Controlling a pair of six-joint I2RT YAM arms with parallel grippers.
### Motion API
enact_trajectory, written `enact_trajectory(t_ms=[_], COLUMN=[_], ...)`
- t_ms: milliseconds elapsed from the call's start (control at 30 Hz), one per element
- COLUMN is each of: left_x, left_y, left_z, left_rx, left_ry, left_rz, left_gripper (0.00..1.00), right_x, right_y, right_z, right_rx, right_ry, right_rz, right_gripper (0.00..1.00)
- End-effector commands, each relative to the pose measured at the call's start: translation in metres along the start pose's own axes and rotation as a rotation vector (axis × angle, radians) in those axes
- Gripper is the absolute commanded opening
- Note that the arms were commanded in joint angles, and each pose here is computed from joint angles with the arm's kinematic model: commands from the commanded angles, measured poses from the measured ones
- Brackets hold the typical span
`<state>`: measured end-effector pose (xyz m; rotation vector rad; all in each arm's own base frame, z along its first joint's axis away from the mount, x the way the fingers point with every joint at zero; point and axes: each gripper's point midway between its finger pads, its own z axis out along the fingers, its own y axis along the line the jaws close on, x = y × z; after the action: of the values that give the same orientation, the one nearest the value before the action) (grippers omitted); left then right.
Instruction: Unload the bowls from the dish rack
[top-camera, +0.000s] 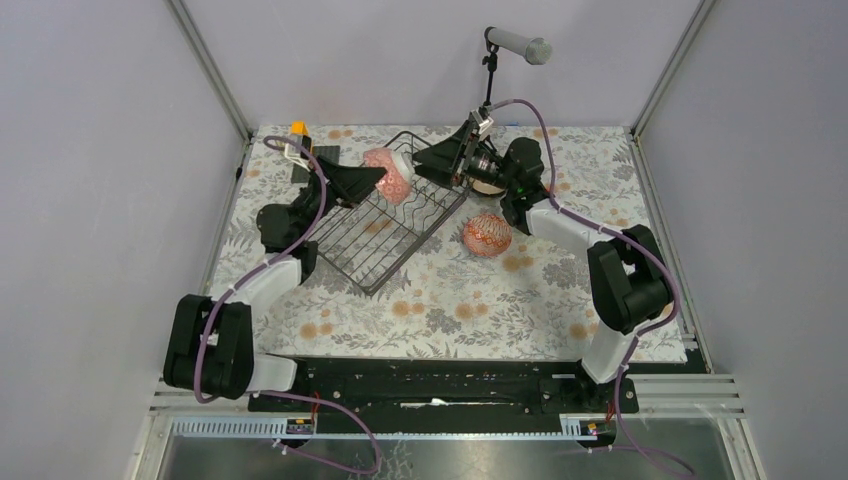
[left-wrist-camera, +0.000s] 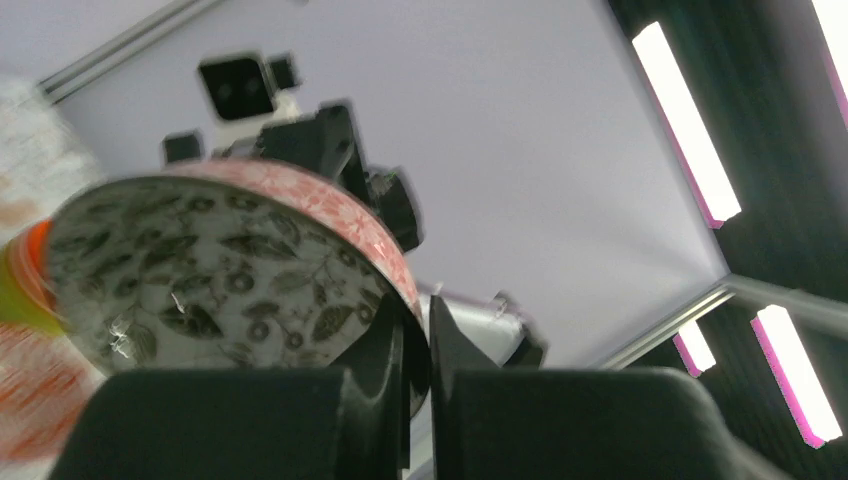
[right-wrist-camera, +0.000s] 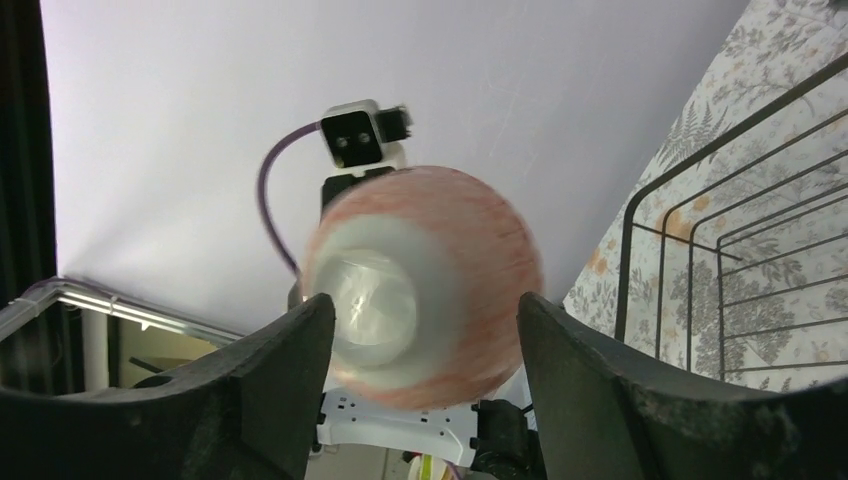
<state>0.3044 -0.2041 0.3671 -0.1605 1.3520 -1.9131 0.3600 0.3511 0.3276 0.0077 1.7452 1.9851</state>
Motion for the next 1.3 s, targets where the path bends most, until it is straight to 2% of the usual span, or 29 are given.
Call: enact_trajectory(t_ms=[0,133,200,267,367,567,700,800,900,1067,1133,1200,1267], left_x=[0.007,0.008,0.01,0.011,0.014,0.024,0.043,0.068,0.088,0.104,0.123,0.135,0.144], left_y=[-0.047,-0.049,-0.049,-0.044,-0.028,0.019,0.037,0.044,0.051,0.078,0.081,0.086,0.088], left_z=[0.007,0.007,0.008,0.007,0.004,0.001,0.006,0.011,0.01,-0.011,-0.018,-0.026,-0.033], left_rx=[0.164,0.154,0.137,0.1,-0.011,-0.312,-0.413,-0.427,-0.424,-0.541,-0.451,-0.398,-0.359], left_ry=[0.045,0.051,0.06,0.068,0.075,0.112,0.199,0.311,0.419,0.488,0.588,0.688,0.762], left_rz=[0.127,0.155,0.183,0.213,0.258,0.426,0.525,0.606,0.767,1.012,1.113,1.259,1.341], left_gripper=[0.0,0.0,0.0,0.0,0.0,0.0,0.0,0.0,0.0,0.0,0.0,0.0,0.0], right_x=[0.009,0.008,0.007,0.005,0.001,-0.007,-0.012,-0.013,-0.009,0.003,0.007,0.015,0.022], right_y=[0.009,0.007,0.007,0.004,-0.005,-0.03,-0.046,-0.046,-0.044,-0.047,-0.051,-0.05,-0.047], right_z=[0.007,0.005,0.004,0.0,-0.007,-0.033,-0.06,-0.075,-0.088,-0.107,-0.113,-0.113,-0.109], right_rx=[-0.04,-0.029,-0.018,0.009,0.088,0.337,0.522,0.603,0.671,0.803,0.861,0.852,0.819], right_ry=[0.036,0.032,0.027,0.014,-0.013,-0.056,-0.075,-0.07,-0.016,0.095,0.124,0.159,0.195], right_rz=[-0.056,-0.076,-0.098,-0.126,-0.197,-0.353,-0.444,-0.51,-0.558,-0.633,-0.666,-0.67,-0.671], right_gripper=[0.37,0.65,0.76,0.84,0.87,0.87,0.86,0.86,0.83,0.69,0.66,0.61,0.56])
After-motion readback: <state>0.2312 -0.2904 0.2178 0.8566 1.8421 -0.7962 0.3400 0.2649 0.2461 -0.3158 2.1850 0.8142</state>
